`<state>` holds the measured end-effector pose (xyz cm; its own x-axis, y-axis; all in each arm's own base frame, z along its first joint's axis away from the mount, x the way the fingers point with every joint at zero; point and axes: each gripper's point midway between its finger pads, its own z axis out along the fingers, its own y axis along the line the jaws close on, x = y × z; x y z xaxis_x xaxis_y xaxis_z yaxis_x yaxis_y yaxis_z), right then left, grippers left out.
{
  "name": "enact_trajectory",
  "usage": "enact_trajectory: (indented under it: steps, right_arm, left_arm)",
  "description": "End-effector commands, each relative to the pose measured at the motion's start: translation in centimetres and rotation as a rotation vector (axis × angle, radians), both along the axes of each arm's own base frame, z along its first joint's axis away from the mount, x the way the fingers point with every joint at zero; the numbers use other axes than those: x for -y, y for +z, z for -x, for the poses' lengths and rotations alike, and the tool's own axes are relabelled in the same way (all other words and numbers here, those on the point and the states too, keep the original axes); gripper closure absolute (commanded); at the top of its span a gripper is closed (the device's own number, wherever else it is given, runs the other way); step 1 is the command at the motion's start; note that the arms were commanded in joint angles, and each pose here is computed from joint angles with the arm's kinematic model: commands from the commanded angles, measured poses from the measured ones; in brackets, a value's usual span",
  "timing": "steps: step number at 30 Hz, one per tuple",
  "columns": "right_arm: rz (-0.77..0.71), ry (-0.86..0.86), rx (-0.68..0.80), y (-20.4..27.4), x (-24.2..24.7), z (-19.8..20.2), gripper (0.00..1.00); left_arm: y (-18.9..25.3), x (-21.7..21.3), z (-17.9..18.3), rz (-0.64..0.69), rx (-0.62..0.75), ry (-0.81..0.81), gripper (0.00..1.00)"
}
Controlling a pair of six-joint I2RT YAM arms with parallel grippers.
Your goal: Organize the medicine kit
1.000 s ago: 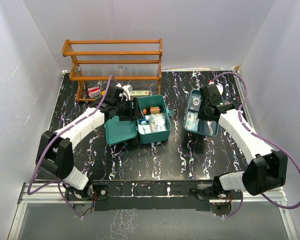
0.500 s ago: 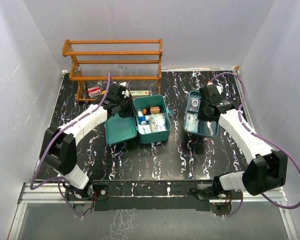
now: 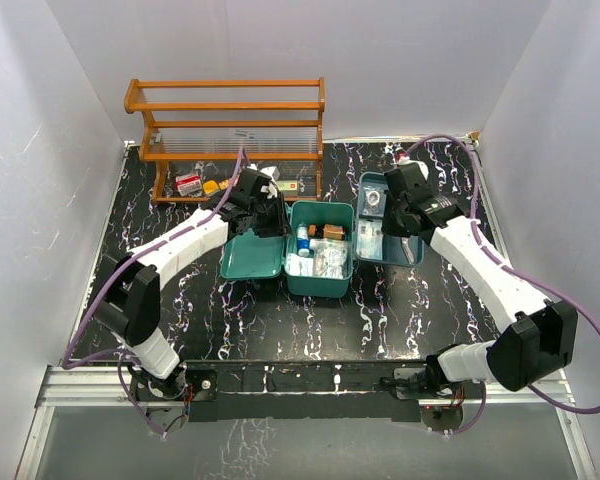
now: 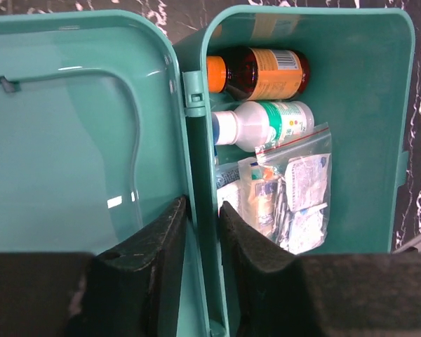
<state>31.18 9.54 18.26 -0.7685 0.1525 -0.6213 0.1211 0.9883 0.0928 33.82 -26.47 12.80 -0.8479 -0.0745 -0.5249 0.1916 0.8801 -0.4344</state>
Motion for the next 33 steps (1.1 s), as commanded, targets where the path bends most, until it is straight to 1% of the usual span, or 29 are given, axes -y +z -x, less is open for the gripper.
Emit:
enact_trajectory:
  steps: [1, 3, 6, 9, 12, 16, 19, 21, 25, 33]
  right_arm:
    - [-0.030, 0.021, 0.101, 3.6, -2.6, -1.2, 1.00]
    - [-0.033, 0.037, 0.106, 4.0, -4.1, -1.0, 1.00]
    - [-0.040, 0.052, 0.103, 4.2, -6.7, -0.6, 1.00]
    - [-0.046, 0.051, 0.091, 4.0, -9.1, -0.3, 1.00]
    - [-0.060, 0.047, 0.087, 3.8, -11.4, -0.1, 1.00]
    - [-0.057, 0.022, 0.093, 3.9, -13.6, -0.1, 1.00]
    - [-0.061, -0.011, 0.078, 3.3, -14.3, -0.2, 1.00]
    - [-0.067, -0.024, 0.071, 2.8, -14.8, -0.3, 1.00]
    - [-0.061, -0.021, 0.036, 1.6, -16.0, -0.4, 1.00]
    - [0.002, -0.001, -0.025, -1.4, -17.5, -0.8, 1.00]
  left_arm:
    - [-0.5, 1.1, 2.5, 0.019, -0.092, -0.054, 0.69]
    - [0.2, 0.8, 2.2, 0.023, -0.078, -0.018, 0.58]
    - [1.9, -0.3, 1.6, 0.011, -0.011, 0.047, 0.51]
    - [4.1, -2.9, 0.8, -0.043, 0.097, 0.148, 0.49]
    - [5.9, -6.5, 0.5, -0.119, 0.199, 0.257, 0.48]
    - [8.0, -11.3, 1.2, -0.202, 0.318, 0.399, 0.45]
    - [9.1, -14.1, 2.1, -0.238, 0.390, 0.478, 0.43]
    - [9.1, -15.3, 2.9, -0.250, 0.415, 0.506, 0.43]
    - [8.7, -16.4, 3.9, -0.235, 0.441, 0.532, 0.41]
    - [6.9, -17.3, 5.0, -0.252, 0.427, 0.541, 0.39]
